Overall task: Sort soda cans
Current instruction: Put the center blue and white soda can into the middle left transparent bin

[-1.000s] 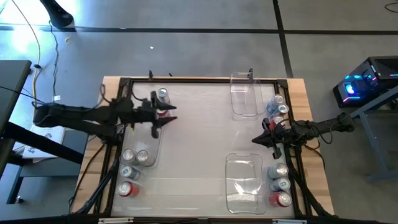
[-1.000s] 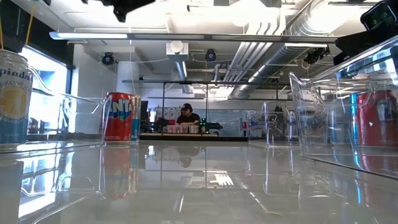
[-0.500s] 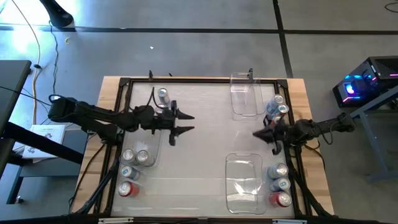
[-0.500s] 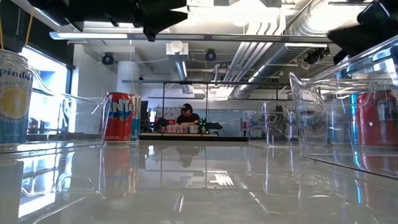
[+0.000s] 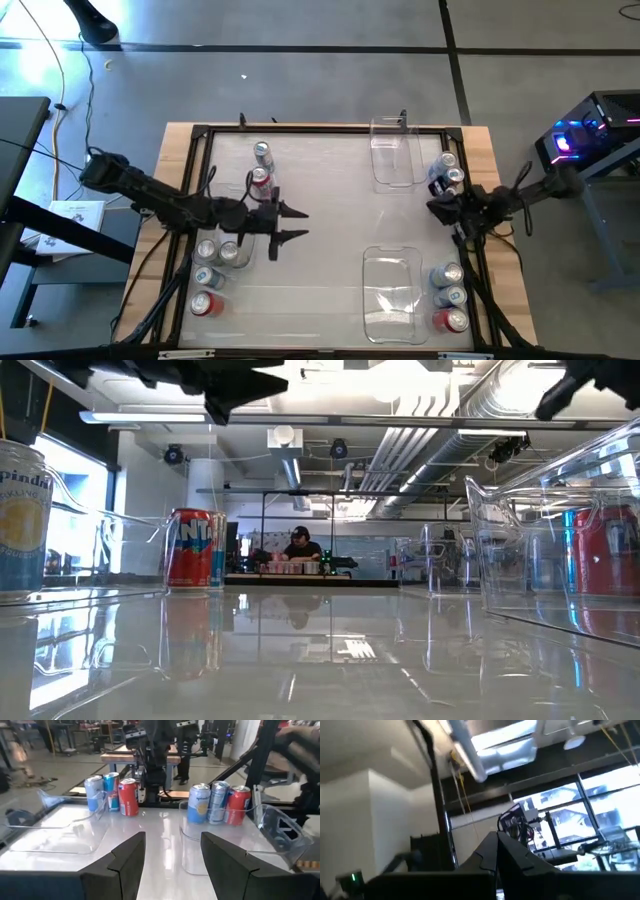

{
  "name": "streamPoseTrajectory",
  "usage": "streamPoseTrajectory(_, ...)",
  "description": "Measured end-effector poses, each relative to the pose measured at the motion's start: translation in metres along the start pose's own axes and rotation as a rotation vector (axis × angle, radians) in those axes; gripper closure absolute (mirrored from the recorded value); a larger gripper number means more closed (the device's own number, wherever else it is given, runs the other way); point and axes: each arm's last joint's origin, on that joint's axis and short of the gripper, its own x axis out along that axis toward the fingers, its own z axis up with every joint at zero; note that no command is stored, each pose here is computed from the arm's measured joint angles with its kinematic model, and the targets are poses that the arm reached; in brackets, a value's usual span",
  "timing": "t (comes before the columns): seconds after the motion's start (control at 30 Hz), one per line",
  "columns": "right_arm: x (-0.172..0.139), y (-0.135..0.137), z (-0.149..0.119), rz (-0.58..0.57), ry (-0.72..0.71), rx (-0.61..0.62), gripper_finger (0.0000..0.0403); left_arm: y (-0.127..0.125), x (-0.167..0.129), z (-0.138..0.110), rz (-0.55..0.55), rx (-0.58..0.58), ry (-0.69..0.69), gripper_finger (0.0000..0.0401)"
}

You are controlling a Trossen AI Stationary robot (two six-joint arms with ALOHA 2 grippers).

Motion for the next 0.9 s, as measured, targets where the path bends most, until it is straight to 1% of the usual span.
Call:
streamPoseTrajectory(0.07,0.013,0.007,0.001,0.037,0.033,0.0,0.0402,-0.004,-0.002,0.0,0.015,0.017,-0.001,0.0218)
streamPoseTrajectory(0.13,0.032,0.018,0.009,0.141,0.055,-0.003,0.0402,-0.007,-0.003,0.0,0.022,0.029,-0.002,0.0218)
streamPoseTrajectory(0.2,0.054,0.029,0.019,0.283,0.063,-0.061,0.0402,-0.009,-0.004,-0.001,0.022,0.031,0.001,0.0218)
streamPoseTrajectory(0.27,0.076,0.04,0.033,0.391,0.044,-0.163,0.0402,-0.01,-0.004,-0.002,0.025,0.034,0.007,0.0218)
streamPoseTrajectory(0.33,0.098,0.049,0.049,0.42,0.02,-0.258,0.0402,-0.01,-0.004,-0.002,0.029,0.037,0.011,0.0218)
streamPoseTrajectory(0.37,0.108,0.053,0.057,0.42,0.024,-0.276,0.0402,-0.01,-0.004,-0.002,0.029,0.037,0.011,0.0218)
streamPoseTrajectory(0.47,0.137,0.062,0.078,0.412,0.114,-0.31,0.0402,-0.01,-0.004,-0.002,0.032,0.037,0.011,0.0218)
streamPoseTrajectory(0.53,0.154,0.066,0.09,0.356,0.23,-0.329,0.0402,-0.01,-0.004,-0.002,0.032,0.037,0.011,0.0218)
streamPoseTrajectory(0.57,0.161,0.066,0.094,0.295,0.305,-0.331,0.0402,-0.01,-0.004,-0.002,0.032,0.037,0.011,0.0218)
streamPoseTrajectory(0.63,0.171,0.067,0.098,0.139,0.475,-0.318,0.0402,-0.01,-0.004,-0.003,0.032,0.039,0.016,0.0218)
streamPoseTrajectory(0.73,0.178,0.065,0.095,-0.107,0.736,-0.303,0.0402,-0.01,-0.004,-0.003,0.033,0.041,0.019,0.0218)
streamPoseTrajectory(0.8,0.178,0.064,0.092,-0.24,0.887,-0.247,0.0402,-0.01,-0.004,-0.003,0.032,0.043,0.019,0.0218)
streamPoseTrajectory(0.9,0.171,0.061,0.086,-0.436,1.069,-0.085,0.0398,-0.009,-0.004,-0.003,0.032,0.044,0.023,0.0218)
